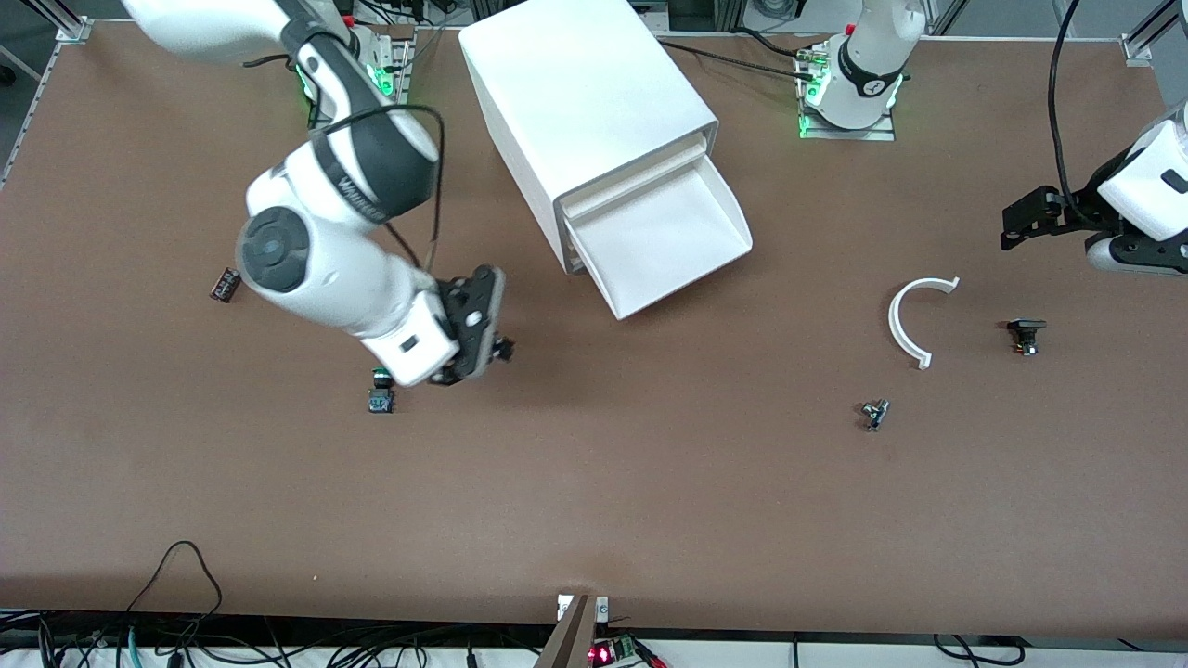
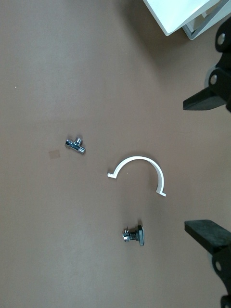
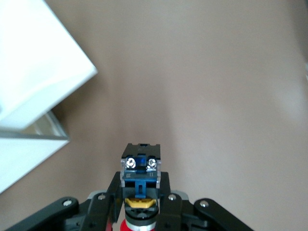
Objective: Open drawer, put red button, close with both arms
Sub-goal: 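Place the red button in the drawer with the right gripper while the left gripper approaches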
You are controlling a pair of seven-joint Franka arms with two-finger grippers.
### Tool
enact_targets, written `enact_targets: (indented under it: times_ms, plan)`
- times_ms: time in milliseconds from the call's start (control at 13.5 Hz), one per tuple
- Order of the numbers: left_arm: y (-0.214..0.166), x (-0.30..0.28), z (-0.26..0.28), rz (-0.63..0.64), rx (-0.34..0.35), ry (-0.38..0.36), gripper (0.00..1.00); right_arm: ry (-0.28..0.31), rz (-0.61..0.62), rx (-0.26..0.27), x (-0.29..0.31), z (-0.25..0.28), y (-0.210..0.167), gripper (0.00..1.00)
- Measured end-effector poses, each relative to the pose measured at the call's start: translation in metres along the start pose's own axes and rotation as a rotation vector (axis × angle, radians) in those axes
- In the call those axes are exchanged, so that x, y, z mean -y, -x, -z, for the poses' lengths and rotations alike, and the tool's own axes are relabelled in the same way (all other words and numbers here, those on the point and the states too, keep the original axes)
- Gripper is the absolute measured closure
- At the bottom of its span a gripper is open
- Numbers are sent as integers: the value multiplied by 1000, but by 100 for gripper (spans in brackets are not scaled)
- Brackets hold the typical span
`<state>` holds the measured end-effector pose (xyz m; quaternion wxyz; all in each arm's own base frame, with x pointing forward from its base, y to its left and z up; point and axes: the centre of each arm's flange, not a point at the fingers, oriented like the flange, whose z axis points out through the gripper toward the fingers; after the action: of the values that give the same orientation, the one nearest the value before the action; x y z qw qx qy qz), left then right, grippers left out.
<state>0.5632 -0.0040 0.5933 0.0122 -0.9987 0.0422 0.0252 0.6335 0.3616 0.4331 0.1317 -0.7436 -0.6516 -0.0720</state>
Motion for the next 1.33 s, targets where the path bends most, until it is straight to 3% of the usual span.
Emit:
enact_targets:
  times_ms: [148, 369, 813, 1108, 1330]
  plan:
    - [0, 0, 0, 0, 0, 0, 0, -8, 99, 26, 35, -23, -43, 67]
    - [0, 0, 0, 0, 0, 0, 0, 0, 216, 24, 85, -59, -101, 67]
    - [0, -1, 0, -1, -1, 0, 0, 51, 449, 143, 172, -92, -166, 67]
    - [0, -1, 0, -3, -1, 0, 0, 48, 540, 168, 224, -108, -194, 67]
    - [0, -3, 0, -5, -1, 0, 0, 42, 540, 180, 224, -112, -193, 67]
